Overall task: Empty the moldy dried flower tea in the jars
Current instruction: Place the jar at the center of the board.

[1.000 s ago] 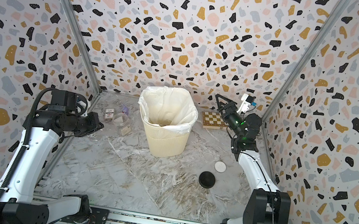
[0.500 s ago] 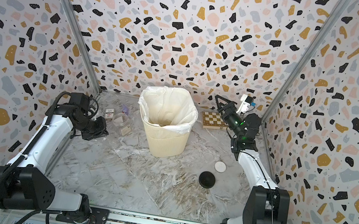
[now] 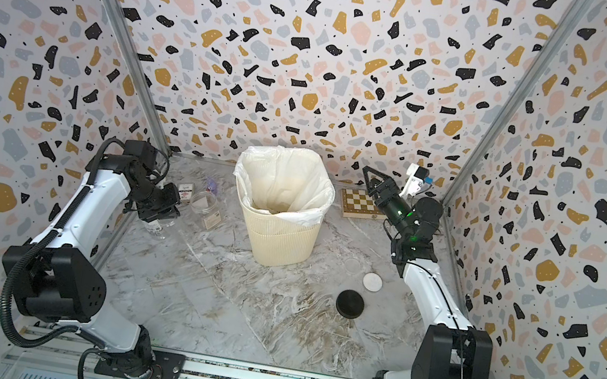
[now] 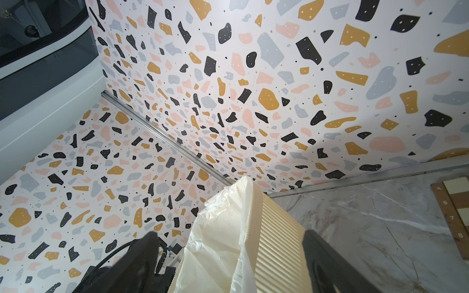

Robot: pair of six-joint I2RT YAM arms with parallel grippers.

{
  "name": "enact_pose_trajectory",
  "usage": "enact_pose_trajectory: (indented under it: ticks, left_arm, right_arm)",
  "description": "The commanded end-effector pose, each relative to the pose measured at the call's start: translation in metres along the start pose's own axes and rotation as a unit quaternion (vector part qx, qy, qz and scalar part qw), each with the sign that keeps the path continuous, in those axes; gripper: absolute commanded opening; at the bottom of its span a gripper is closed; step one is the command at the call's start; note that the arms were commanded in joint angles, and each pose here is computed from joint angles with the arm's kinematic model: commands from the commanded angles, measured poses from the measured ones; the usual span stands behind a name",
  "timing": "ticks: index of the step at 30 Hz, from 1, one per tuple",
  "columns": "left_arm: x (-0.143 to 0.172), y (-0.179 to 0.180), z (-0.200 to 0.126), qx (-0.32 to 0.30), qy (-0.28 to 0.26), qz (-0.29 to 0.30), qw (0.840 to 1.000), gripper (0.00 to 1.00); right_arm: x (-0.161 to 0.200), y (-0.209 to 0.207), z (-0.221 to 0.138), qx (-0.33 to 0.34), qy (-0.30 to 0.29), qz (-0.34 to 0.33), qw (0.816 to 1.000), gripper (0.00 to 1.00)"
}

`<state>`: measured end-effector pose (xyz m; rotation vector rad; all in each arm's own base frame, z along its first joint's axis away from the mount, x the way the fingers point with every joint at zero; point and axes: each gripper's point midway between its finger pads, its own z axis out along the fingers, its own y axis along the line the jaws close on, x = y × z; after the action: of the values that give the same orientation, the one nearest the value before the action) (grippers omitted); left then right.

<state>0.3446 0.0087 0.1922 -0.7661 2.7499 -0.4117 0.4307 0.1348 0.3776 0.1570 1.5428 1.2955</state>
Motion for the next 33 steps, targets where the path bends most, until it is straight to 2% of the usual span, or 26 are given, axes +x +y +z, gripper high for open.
enact_pose_trajectory:
  ticks: [1, 11, 21, 33]
  left_arm:
    - [0.000, 0.003, -0.001, -0.009, 0.015, -0.003, 1.000, 0.03]
    - [-0.018, -0.002, 0.009, -0.010, 0.030, 0.018, 0.999, 0.04]
    - [-0.022, -0.005, 0.015, -0.004, 0.035, 0.027, 0.999, 0.28]
    - [-0.038, -0.016, 0.001, 0.014, -0.005, 0.037, 0.999, 0.34]
  right_arm:
    - [-0.003, 0.014, -0.006, -0.012, -0.007, -0.022, 1.000, 0.90]
    - [-0.001, 0.013, -0.007, -0.008, -0.005, -0.024, 1.000, 0.90]
    - [0.001, 0.009, -0.007, -0.004, -0.002, -0.026, 1.000, 0.90]
    - [0.002, 0.007, -0.006, -0.004, 0.002, -0.027, 1.000, 0.90]
